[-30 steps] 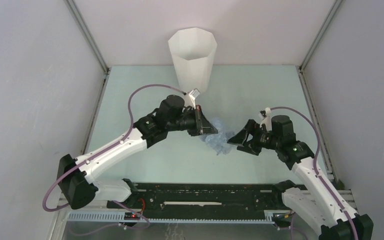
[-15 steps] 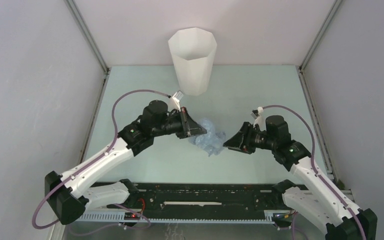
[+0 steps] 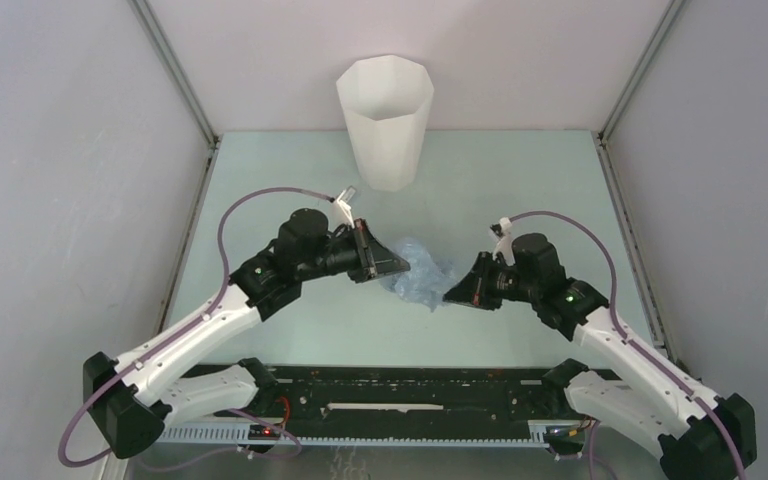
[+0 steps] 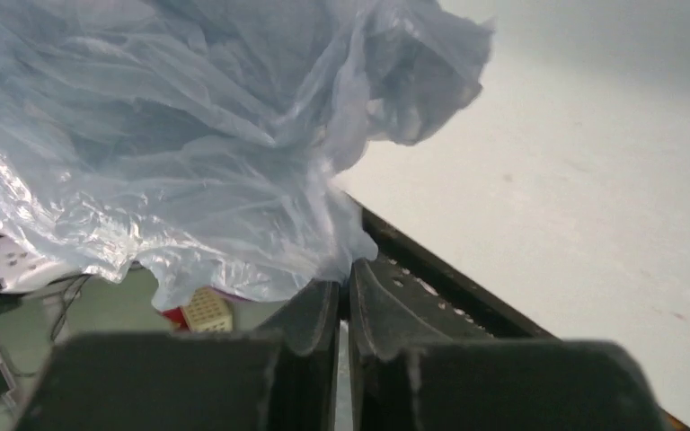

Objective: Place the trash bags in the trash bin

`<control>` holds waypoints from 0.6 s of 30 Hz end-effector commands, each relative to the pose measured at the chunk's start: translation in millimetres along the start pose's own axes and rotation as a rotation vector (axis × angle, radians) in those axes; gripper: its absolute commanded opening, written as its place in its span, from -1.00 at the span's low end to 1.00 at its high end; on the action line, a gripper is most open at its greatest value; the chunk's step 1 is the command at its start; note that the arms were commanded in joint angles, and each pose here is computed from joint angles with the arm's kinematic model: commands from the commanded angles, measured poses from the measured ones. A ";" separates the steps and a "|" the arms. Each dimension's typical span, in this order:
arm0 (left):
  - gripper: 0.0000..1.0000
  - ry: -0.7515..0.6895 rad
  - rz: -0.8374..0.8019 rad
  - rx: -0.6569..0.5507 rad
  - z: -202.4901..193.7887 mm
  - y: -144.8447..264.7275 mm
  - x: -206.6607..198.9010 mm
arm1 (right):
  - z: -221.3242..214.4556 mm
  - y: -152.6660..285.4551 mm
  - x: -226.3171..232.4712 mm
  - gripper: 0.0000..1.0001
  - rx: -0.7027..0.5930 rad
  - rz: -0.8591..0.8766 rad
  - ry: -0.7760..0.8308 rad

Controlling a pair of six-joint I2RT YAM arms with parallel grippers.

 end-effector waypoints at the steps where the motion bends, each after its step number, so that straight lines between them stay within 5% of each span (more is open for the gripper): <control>1: -0.97 -0.073 0.110 -0.058 5.1 17.1 7.4 | 7.5 25.1 -10.2 -0.98 -0.120 -0.121 0.067; 5: -0.73 -0.079 0.355 -0.073 -3.3 30.1 47.2 | 3.1 42.4 -16.9 -1.00 -0.151 -0.154 0.117; 10: -0.57 -0.044 0.307 0.025 -24.3 23.9 61.4 | 0.5 46.0 -7.1 -1.00 -0.081 -0.184 0.221; 15: 0.32 -0.107 0.138 0.016 -18.1 30.3 30.3 | 7.6 52.8 19.9 -1.00 -0.032 -0.151 0.284; 18: 0.64 -0.153 0.105 0.009 -12.2 28.2 13.6 | 14.5 55.4 39.3 -1.00 -0.028 -0.109 0.295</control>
Point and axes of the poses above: each gripper's point midway between its finger pads, its own y axis back along the fingers, its own x axis along the line the jaws close on, z = x × y, the point moved 7 cm from there along y, back along the fingers, and after that the axes turned 2 degrees about -y, right-handed, at the moved point
